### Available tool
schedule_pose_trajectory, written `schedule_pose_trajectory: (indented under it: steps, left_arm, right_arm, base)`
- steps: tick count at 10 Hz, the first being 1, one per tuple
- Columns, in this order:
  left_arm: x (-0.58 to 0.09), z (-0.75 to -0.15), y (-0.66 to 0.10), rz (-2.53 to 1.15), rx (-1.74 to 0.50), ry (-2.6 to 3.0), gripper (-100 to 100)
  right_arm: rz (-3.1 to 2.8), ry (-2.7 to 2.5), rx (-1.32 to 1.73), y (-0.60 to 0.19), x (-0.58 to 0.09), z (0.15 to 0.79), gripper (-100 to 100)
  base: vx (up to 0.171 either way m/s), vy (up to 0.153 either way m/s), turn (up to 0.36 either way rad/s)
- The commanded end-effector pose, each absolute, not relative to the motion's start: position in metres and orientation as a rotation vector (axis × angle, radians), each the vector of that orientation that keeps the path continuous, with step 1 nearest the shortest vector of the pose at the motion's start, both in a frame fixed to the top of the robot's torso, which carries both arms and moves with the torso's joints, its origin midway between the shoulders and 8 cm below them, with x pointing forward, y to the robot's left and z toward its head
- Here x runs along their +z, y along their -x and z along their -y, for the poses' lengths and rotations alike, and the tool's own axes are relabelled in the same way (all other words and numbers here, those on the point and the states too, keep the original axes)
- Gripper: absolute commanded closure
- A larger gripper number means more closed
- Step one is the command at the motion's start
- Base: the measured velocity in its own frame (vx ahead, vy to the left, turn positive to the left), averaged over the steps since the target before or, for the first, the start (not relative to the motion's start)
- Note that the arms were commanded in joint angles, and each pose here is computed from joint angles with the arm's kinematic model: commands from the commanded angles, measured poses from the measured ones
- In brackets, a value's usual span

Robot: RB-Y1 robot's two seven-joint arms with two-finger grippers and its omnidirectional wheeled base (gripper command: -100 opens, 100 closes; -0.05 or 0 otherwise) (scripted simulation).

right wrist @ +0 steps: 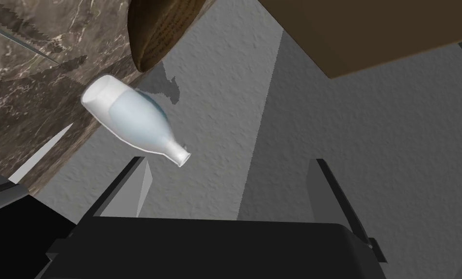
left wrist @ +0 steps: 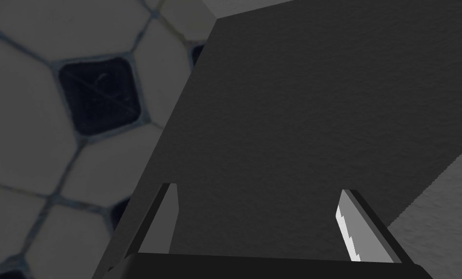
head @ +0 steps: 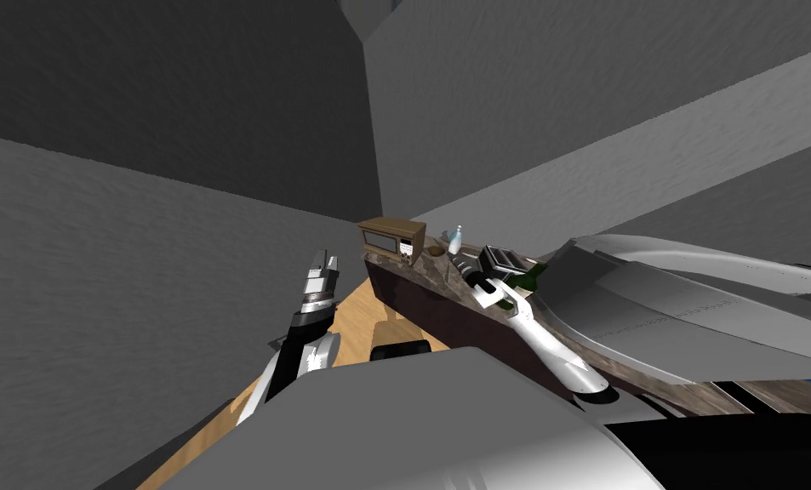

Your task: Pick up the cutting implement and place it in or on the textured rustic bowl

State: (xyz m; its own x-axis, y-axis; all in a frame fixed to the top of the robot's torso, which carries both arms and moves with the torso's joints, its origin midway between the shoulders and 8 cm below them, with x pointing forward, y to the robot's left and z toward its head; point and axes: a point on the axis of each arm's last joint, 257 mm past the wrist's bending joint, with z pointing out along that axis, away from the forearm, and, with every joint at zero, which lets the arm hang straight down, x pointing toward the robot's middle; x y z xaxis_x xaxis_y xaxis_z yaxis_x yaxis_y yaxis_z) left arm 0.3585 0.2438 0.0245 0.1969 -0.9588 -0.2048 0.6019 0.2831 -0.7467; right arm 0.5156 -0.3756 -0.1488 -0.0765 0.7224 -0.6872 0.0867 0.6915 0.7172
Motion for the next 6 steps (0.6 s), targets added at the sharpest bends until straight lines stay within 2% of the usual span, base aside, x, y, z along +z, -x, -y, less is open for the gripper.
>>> schedule_pose_trajectory:
  steps: [1,6]
  left_arm:
    - [0.024,-0.244,-0.358,-0.742,-1.184,0.584,0]
    - [0.024,-0.244,-0.358,-0.742,-1.184,0.584,0]
  right_arm:
    - [-1.638,-0.699,0.529,-0.516,-0.17,0.392,-100]
    - [-1.812,-0.75,0.298,-0.499,-0.232,0.444,-100]
  base:
    - [0.027,0.039,0.065]
    - [0.053,0.06,0.072]
